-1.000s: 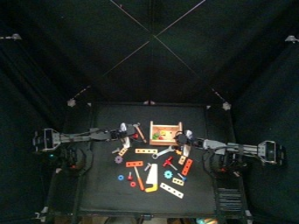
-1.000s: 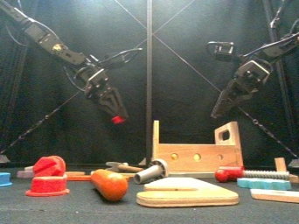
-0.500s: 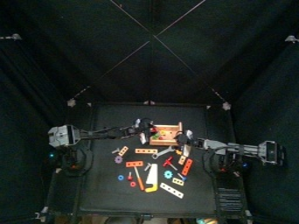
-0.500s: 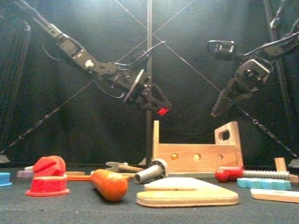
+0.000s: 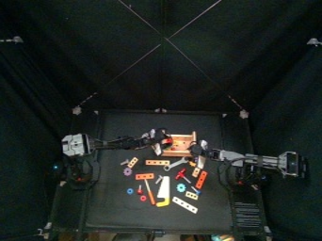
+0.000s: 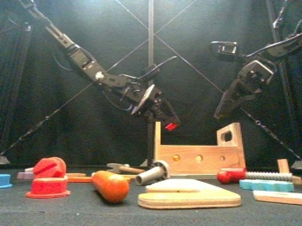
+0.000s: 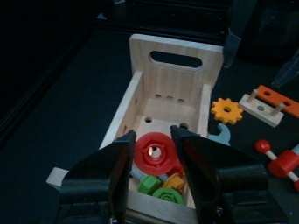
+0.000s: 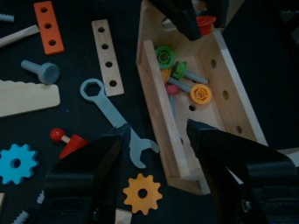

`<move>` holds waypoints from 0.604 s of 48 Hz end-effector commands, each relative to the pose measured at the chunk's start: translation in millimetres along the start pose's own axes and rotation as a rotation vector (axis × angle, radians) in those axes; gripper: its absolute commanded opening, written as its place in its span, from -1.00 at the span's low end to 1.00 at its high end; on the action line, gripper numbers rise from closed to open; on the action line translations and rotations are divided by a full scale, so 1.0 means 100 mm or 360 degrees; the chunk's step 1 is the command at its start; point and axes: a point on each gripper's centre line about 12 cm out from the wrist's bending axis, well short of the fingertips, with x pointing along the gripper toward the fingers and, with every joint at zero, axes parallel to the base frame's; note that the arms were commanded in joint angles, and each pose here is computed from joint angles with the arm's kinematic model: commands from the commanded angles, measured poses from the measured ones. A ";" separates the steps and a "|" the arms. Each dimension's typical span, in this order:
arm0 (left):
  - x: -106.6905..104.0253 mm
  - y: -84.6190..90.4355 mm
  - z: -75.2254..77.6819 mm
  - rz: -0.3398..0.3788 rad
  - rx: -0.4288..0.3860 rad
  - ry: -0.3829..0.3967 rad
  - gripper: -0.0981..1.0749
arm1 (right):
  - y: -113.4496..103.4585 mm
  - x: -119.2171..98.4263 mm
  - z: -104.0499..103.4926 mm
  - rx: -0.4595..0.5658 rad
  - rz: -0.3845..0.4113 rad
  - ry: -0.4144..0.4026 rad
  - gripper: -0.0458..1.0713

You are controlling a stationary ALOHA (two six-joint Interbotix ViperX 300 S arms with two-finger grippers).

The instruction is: Place red nut into toolbox

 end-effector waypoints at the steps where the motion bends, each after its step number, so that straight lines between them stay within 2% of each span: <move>1: 0.01 0.02 0.15 0.0006 -0.0002 -0.0068 0.62 | 0.00 -0.03 0.07 0.0004 -0.0002 -0.0041 0.67; 11: 0.01 0.02 0.15 0.0009 -0.0005 -0.0068 0.83 | -0.01 -0.03 0.07 0.0008 -0.0004 -0.0041 0.67; 29: -0.02 0.02 0.17 0.0009 -0.0005 -0.0078 0.84 | -0.01 -0.03 0.07 0.0008 -0.0004 -0.0041 0.67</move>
